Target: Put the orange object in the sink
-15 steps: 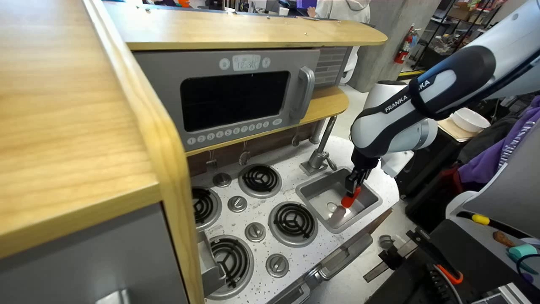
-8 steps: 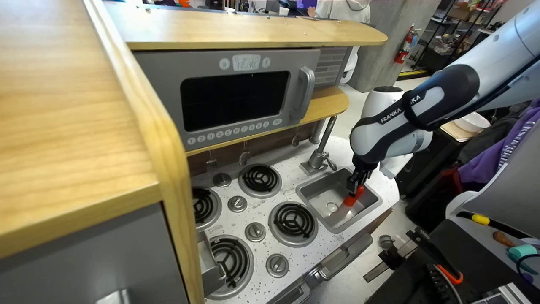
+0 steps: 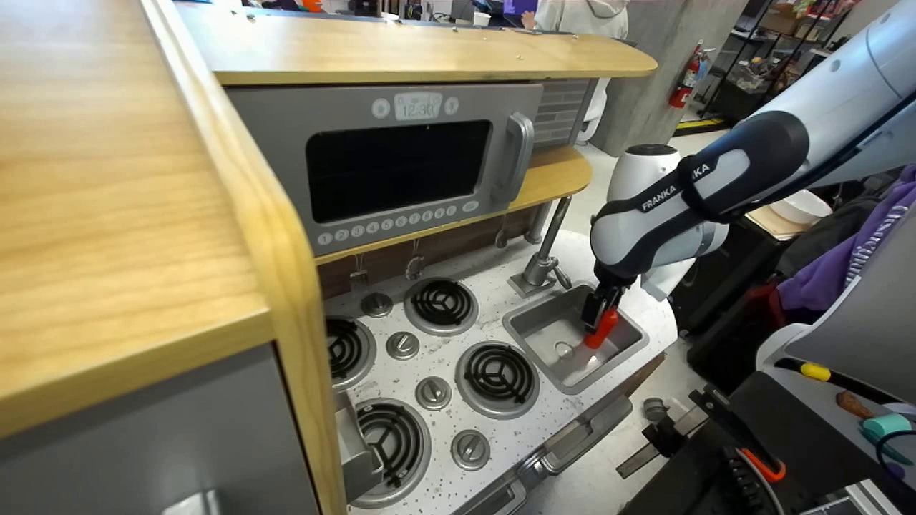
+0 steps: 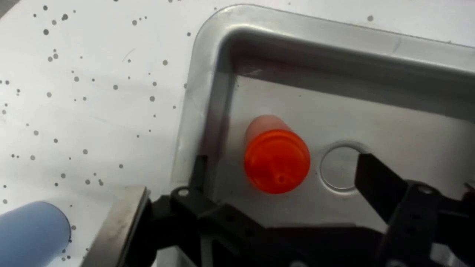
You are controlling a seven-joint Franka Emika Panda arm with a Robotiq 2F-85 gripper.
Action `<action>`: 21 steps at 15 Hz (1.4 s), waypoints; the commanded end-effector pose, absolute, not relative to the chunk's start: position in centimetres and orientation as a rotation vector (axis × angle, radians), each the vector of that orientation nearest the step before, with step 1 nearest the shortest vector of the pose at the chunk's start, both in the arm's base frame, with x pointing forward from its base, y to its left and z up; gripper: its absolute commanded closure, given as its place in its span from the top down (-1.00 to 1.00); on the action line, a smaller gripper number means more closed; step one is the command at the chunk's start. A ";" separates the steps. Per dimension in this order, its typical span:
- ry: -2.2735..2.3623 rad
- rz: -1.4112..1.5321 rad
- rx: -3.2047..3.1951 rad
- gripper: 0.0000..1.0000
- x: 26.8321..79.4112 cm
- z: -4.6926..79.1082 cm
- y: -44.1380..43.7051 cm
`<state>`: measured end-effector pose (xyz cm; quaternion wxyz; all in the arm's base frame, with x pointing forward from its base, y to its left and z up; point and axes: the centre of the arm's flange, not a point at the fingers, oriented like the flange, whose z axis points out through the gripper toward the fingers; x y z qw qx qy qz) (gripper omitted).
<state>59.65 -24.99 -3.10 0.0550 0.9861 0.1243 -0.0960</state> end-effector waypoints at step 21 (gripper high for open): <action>-0.152 -0.137 3.074 1.00 57.7 17.3 -39.1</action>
